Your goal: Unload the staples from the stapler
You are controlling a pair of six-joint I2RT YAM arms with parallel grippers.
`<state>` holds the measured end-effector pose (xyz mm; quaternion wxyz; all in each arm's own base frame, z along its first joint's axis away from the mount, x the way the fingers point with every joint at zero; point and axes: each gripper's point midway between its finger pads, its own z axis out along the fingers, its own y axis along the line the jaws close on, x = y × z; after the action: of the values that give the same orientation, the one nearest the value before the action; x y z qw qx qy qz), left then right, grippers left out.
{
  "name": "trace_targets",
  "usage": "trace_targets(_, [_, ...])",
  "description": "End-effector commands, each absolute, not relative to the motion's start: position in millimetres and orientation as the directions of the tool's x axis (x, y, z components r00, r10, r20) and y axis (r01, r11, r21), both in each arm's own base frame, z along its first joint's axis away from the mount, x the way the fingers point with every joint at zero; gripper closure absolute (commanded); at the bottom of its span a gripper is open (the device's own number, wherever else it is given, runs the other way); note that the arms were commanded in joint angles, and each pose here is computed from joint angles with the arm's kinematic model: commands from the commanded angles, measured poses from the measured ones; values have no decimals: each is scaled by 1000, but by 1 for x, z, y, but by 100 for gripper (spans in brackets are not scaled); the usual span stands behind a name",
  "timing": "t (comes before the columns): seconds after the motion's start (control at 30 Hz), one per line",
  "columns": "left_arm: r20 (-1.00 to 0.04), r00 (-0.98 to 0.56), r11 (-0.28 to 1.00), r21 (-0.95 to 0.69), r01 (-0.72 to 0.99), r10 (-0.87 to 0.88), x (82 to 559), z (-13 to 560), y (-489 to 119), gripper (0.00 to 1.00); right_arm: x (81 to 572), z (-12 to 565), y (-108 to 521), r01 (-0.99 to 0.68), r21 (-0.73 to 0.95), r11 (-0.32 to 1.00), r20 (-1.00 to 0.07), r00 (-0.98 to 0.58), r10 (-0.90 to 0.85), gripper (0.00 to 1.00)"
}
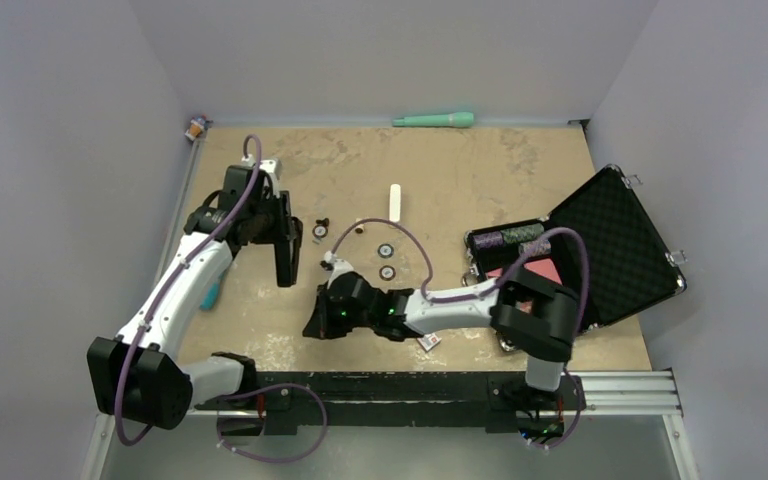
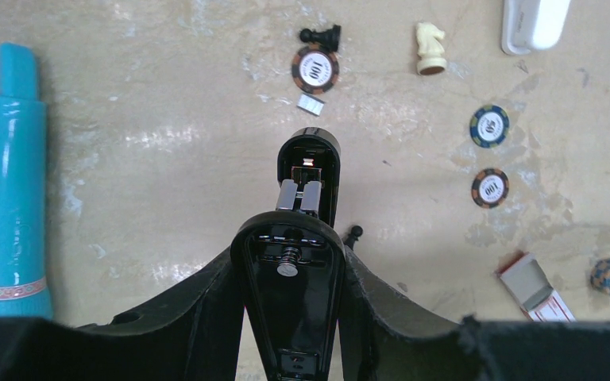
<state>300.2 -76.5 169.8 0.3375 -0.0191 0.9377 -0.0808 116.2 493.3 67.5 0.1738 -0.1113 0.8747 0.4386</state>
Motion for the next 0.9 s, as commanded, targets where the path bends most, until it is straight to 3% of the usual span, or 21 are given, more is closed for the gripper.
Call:
trace_targets(0.0, [-608,-790,951,-285,124,-79,291,182,-103,100,151,163,468,-375,739,560,-538,-829,155,100])
trace_targets(0.13, [-585,-805,899,-402,177,-103,267,194,-123,100,180,211,432,-367,713,597,-604,-754,258,98])
trace_targets(0.2, [-586,-802,885,-426,186,-113,257,201,-126,100,192,235,419,-378,717,586,-626,-719,303,75])
trace_targets(0.23, [-585,-803,878,-437,196,-112,251,204,-128,100,198,241,416,-381,717,584,-634,-706,316,69])
trace_targets(0.3, [-580,-808,851,-471,230,-103,241,211,-135,100,210,252,411,-382,717,583,-642,-689,338,66])
trace_targets(0.6, [-592,-803,796,-519,313,-71,215,228,-150,100,236,280,431,-427,722,545,-657,-671,345,82])
trace_targets(0.87, [-595,-800,782,-532,323,-75,211,233,-152,100,236,265,445,-423,732,534,-639,-699,321,94])
